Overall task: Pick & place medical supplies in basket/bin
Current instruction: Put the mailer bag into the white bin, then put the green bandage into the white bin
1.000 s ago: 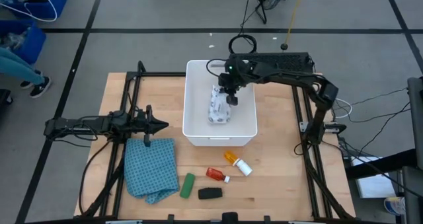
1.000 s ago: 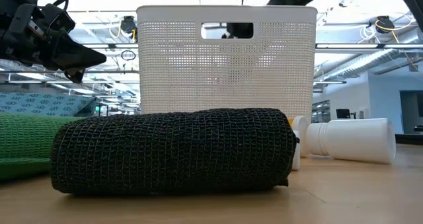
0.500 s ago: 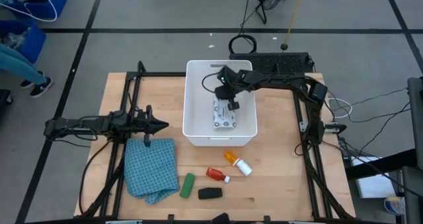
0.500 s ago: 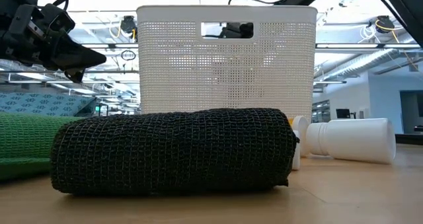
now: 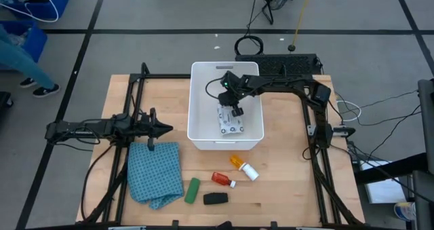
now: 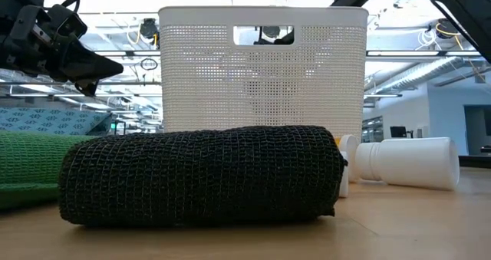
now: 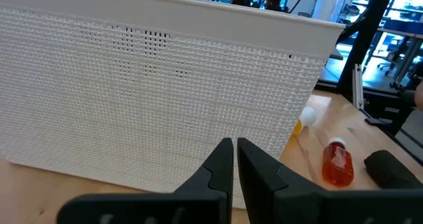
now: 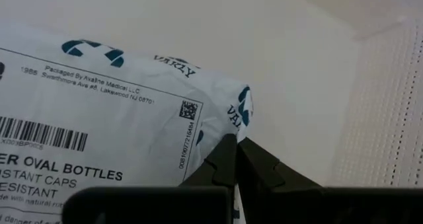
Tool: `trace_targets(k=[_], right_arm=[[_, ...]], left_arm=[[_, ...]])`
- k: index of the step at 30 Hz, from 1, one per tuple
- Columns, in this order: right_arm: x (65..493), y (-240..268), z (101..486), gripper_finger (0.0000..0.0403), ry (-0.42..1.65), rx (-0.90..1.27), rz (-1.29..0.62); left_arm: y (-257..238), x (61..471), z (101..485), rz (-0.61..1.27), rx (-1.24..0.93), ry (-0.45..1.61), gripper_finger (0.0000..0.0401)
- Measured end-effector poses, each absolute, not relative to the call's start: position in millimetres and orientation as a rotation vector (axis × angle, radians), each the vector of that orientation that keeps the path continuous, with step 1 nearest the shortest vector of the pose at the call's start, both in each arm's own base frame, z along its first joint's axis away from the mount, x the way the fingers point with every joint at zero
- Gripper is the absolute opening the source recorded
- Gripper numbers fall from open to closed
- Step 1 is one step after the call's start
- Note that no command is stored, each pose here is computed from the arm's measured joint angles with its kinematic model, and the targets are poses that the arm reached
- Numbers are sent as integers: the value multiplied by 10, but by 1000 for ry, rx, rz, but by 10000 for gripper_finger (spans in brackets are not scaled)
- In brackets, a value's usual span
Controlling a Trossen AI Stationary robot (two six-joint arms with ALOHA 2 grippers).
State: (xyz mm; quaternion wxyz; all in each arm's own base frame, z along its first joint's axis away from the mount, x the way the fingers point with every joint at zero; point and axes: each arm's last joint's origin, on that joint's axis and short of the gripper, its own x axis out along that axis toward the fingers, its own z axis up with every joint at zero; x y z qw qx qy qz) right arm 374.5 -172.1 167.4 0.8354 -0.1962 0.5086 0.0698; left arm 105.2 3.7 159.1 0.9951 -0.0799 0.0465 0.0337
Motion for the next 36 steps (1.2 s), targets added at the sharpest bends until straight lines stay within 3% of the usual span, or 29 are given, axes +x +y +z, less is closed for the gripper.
trace_targets(k=[6,17,23,29,32,36], right_arm=[[3733,-1714,1715,20,1076,-417,134],[3706,-1644,2020,181,1023,-429,19],[3652,-1552,2410,218,957,-503,-140],[3348,-1325,3176,166,675,-413,-103],[3112,-1144,3518,106,520,-381,-24],[2768,-867,3615,15,395,-389,128]], left_arm=[[37,1052,1590,68,-160,94,24],[31,1052,1584,51,-167,102,24],[27,1050,1576,36,-161,113,24],[27,1050,1574,37,-154,115,24],[27,1050,1574,35,-141,116,24],[26,1050,1574,34,-138,116,24]])
